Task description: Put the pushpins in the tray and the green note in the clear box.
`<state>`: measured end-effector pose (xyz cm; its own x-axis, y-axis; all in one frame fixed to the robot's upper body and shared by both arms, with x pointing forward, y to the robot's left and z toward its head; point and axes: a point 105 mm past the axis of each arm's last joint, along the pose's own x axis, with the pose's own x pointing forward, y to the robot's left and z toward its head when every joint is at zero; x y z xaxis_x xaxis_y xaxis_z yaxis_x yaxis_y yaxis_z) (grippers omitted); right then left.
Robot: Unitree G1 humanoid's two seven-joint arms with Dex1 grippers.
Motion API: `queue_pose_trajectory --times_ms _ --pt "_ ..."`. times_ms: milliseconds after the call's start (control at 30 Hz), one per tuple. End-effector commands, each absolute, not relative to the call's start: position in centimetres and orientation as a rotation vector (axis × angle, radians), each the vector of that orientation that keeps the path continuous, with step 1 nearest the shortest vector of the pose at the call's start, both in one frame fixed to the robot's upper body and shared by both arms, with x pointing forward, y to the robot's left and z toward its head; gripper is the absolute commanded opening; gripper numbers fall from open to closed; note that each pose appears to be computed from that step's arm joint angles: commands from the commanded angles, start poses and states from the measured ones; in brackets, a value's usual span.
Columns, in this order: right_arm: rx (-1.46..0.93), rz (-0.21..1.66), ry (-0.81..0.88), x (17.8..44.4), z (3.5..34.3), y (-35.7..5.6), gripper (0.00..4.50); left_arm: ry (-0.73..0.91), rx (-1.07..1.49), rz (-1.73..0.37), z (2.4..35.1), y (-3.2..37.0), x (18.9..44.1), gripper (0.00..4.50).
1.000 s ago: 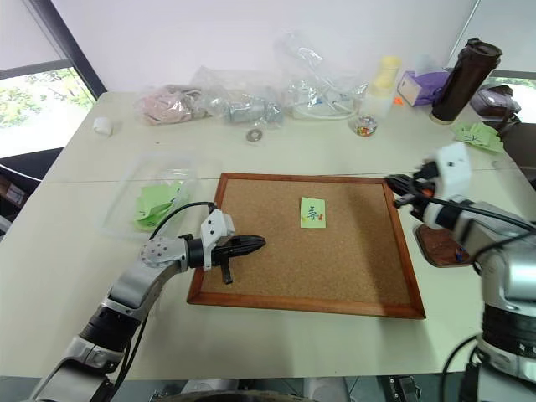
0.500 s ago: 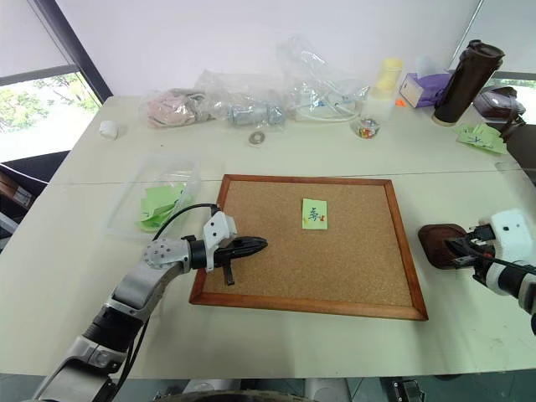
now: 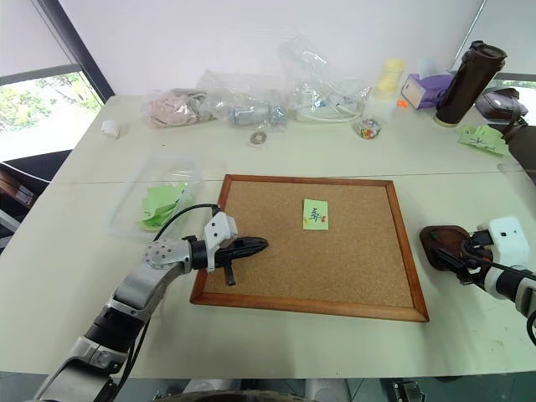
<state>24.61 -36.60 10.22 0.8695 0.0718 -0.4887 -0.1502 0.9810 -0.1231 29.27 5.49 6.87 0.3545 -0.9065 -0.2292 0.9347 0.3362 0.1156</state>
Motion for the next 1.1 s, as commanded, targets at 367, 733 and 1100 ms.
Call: queue_pose_trajectory --times_ms 367,733,1100 --pt "-0.216 0.413 0.279 27.5 17.1 -28.2 4.04 0.241 0.253 -1.223 4.4 5.8 28.5 0.0" --pt "-0.235 0.624 0.291 30.4 14.1 -19.6 4.04 0.235 0.258 -1.219 4.4 5.8 28.8 0.0" --pt "-0.243 0.64 0.315 31.8 11.5 -18.3 4.04 0.244 0.265 -1.2 4.2 6.4 28.4 0.0"
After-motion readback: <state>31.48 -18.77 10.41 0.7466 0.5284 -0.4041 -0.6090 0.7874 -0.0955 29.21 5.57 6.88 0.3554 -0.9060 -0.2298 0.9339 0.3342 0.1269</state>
